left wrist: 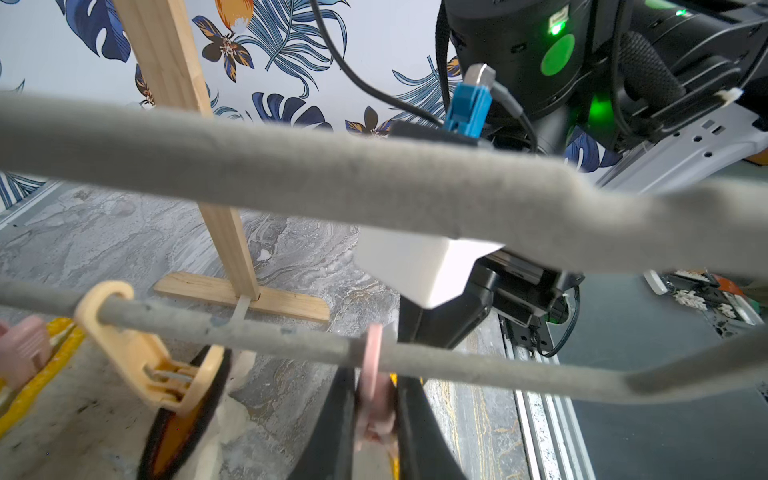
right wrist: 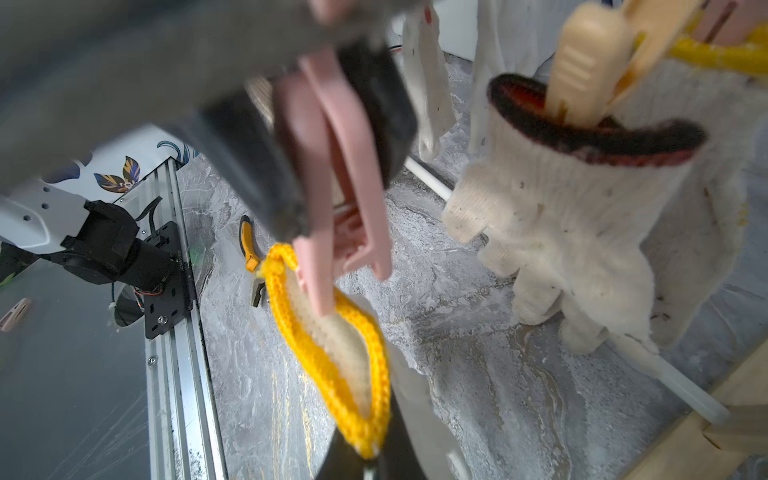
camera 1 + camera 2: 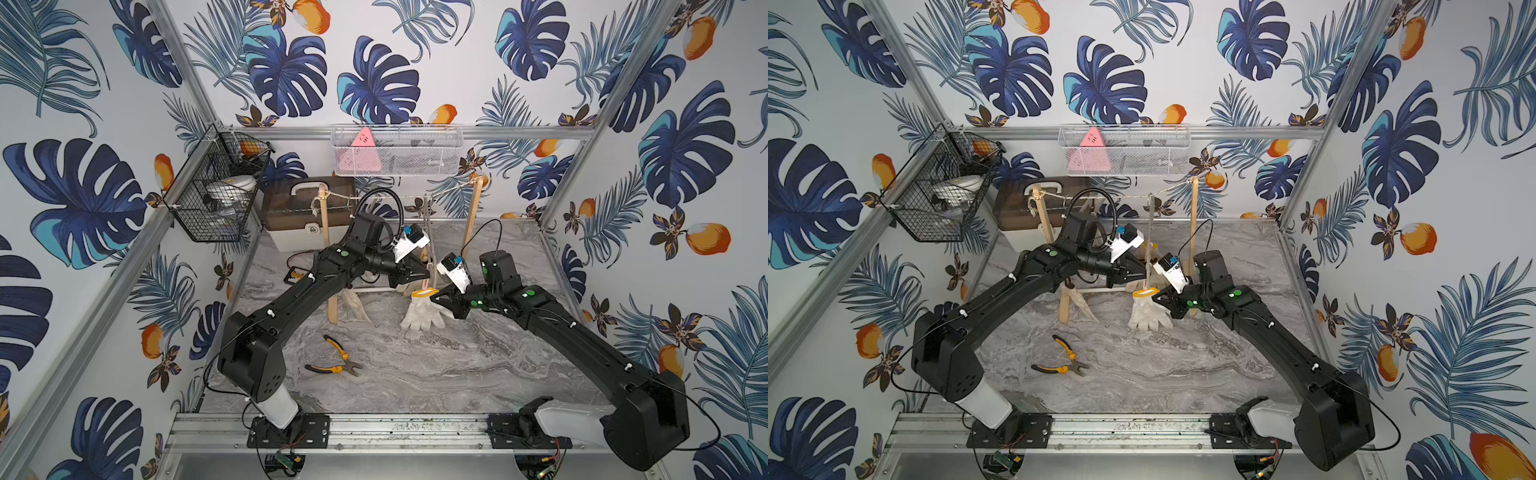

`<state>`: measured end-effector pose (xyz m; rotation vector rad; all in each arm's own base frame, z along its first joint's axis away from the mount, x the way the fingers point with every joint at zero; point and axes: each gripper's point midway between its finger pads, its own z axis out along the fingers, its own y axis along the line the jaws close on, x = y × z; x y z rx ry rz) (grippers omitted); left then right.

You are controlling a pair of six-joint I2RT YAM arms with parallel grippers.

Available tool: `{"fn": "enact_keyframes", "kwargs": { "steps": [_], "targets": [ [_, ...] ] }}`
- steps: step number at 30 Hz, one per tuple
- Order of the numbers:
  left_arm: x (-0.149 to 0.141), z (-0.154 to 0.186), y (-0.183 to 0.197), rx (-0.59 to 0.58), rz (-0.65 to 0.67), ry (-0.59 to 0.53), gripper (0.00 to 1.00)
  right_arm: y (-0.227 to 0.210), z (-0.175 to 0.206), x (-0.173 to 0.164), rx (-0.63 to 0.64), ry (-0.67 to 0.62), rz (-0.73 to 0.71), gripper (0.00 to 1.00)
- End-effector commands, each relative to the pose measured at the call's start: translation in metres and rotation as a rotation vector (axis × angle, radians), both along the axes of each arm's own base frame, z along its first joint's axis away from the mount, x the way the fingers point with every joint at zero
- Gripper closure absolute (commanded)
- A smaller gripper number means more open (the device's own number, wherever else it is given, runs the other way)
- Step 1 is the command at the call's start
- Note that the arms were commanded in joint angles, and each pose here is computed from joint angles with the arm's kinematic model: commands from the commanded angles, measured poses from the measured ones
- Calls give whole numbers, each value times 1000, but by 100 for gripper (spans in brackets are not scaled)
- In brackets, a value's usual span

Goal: Clip the gloves onto a hanger to dry
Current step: Open the clamp at the hanger, then clamp the glove onto the hanger.

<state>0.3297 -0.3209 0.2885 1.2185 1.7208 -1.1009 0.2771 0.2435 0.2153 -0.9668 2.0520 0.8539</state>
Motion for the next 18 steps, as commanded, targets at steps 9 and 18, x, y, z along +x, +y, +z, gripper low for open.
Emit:
{"fn": "enact_keyframes", "kwargs": {
  "steps": [9,18],
  "targets": [
    [-3,1,0,-1,-20,-11,91,4,20,2,45,-45,9,100],
    [-3,-1,-1,2,-33,7,90,4,34,5,73,-81,-12,100]
  ]
}}
